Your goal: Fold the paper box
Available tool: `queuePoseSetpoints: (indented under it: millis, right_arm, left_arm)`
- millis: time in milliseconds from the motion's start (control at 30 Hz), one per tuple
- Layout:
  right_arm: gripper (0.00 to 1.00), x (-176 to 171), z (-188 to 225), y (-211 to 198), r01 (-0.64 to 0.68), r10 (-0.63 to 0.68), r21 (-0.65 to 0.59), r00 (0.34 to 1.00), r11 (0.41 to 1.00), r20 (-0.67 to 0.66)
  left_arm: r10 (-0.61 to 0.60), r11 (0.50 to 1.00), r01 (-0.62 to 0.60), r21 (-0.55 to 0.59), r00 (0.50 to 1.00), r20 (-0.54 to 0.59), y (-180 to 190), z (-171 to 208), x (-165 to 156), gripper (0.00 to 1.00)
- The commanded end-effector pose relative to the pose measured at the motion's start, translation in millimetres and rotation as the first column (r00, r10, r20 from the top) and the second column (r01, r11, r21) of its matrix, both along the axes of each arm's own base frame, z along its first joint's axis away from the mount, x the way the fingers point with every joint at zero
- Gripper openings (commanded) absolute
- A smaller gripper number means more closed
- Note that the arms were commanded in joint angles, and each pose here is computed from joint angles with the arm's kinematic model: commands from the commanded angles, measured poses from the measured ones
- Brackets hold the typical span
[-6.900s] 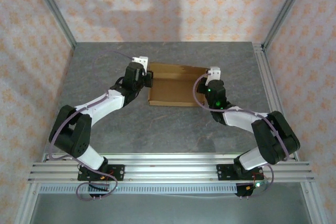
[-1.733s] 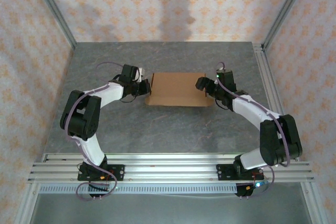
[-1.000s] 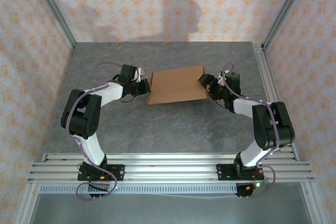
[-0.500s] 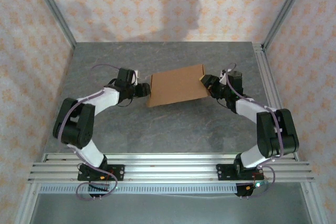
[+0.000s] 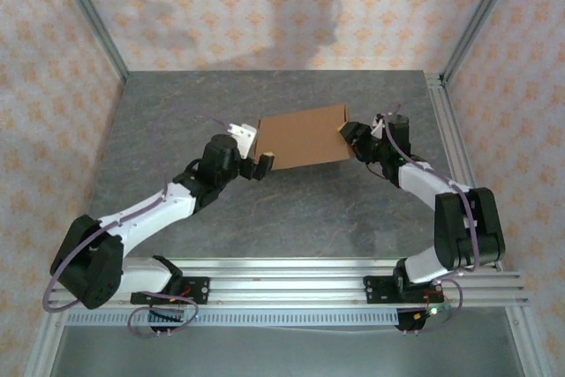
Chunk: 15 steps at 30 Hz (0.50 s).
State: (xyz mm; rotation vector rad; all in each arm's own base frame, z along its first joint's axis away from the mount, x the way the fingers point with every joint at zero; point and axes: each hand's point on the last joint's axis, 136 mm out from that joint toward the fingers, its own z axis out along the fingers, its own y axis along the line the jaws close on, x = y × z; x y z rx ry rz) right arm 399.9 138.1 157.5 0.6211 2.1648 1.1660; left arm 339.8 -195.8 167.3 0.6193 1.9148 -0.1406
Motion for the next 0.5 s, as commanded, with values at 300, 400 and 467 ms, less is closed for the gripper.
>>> queuePoseSetpoints:
  millis: [300, 400, 467]
  right_arm:
    - [0.52, 1.3, 41.1, 3.1, -0.004, 0.003, 0.038, 1.0, 0.999, 0.021]
    - [0.51, -0.7, 44.1, 6.1, -0.016, 0.016, 0.06, 1.0, 0.998, 0.009]
    - [0.51, -3.1, 45.0, 5.7, -0.02, 0.02, 0.057, 1.0, 0.998, -0.004]
  left_arm:
    - [-0.046, 0.841, -0.151, 0.519, 0.937, 0.346, -16.4, -1.7, 12.1, 1.0]
    - [-0.043, 0.811, -0.196, 0.551, 0.92, 0.39, -18.4, -5.7, 18.4, 1.0]
    - [-0.039, 0.797, -0.214, 0.565, 0.915, 0.401, -18.5, -6.5, 22.6, 1.0]
